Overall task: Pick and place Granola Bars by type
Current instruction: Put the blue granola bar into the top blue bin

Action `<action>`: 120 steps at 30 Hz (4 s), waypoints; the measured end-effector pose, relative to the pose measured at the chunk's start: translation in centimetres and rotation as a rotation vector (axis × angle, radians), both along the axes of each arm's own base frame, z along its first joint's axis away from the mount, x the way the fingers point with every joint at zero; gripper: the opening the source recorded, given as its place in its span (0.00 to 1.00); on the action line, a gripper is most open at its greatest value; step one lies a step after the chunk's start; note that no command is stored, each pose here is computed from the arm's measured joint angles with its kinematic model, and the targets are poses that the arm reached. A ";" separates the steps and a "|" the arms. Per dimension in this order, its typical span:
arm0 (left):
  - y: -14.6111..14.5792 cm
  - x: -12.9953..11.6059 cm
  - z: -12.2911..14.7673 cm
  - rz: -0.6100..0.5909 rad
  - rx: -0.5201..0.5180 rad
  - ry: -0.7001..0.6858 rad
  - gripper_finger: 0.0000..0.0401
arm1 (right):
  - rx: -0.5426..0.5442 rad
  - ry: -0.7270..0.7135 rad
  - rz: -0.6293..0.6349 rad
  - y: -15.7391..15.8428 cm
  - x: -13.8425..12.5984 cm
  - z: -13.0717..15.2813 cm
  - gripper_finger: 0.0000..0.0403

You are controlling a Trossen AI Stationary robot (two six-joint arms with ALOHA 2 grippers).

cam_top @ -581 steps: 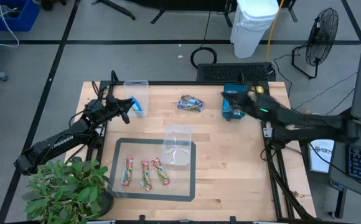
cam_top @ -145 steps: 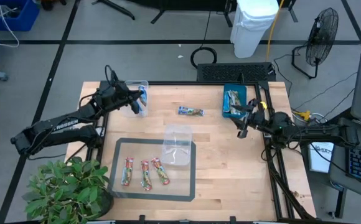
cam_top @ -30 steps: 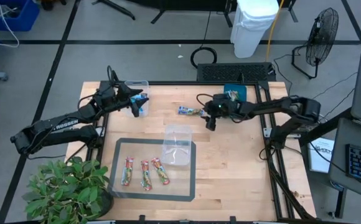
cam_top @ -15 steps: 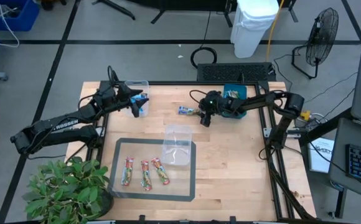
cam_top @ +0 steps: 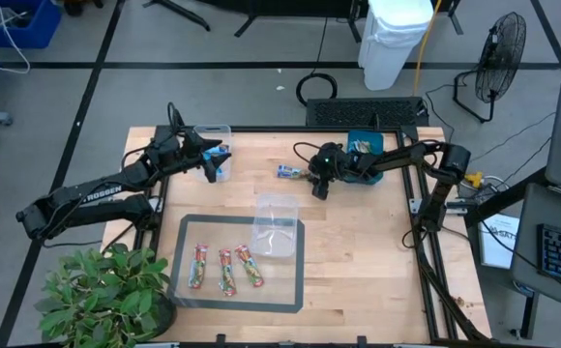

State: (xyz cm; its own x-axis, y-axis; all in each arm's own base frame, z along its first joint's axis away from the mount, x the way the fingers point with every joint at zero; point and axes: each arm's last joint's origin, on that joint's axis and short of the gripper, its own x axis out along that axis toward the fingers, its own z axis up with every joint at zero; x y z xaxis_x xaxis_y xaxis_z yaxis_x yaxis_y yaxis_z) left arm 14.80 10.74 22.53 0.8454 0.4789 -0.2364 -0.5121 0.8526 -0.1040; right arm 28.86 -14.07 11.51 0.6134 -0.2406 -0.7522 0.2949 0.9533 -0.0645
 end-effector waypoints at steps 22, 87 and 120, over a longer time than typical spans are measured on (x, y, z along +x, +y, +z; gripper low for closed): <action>0.0 -0.1 -0.3 0.000 -0.014 0.021 0.69 | -0.100 -0.056 0.099 1.1 0.8 1.4 0.00; -1.7 8.3 -2.4 -0.202 0.036 -0.260 0.69 | -0.467 -0.678 0.030 3.2 0.7 9.5 0.00; -1.8 12.8 -3.1 -0.257 -0.011 -0.261 0.69 | -0.466 -0.679 0.033 3.2 0.7 9.5 0.00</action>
State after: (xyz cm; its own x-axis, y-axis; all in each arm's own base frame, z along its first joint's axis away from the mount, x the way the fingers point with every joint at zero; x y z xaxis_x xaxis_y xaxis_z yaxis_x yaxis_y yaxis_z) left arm 27.58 8.96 19.45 0.9704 0.2414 -0.0009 -0.2360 0.9482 -0.2126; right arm 29.57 -10.87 21.03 0.9110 -0.4103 -0.0419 0.3845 0.8817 -0.2736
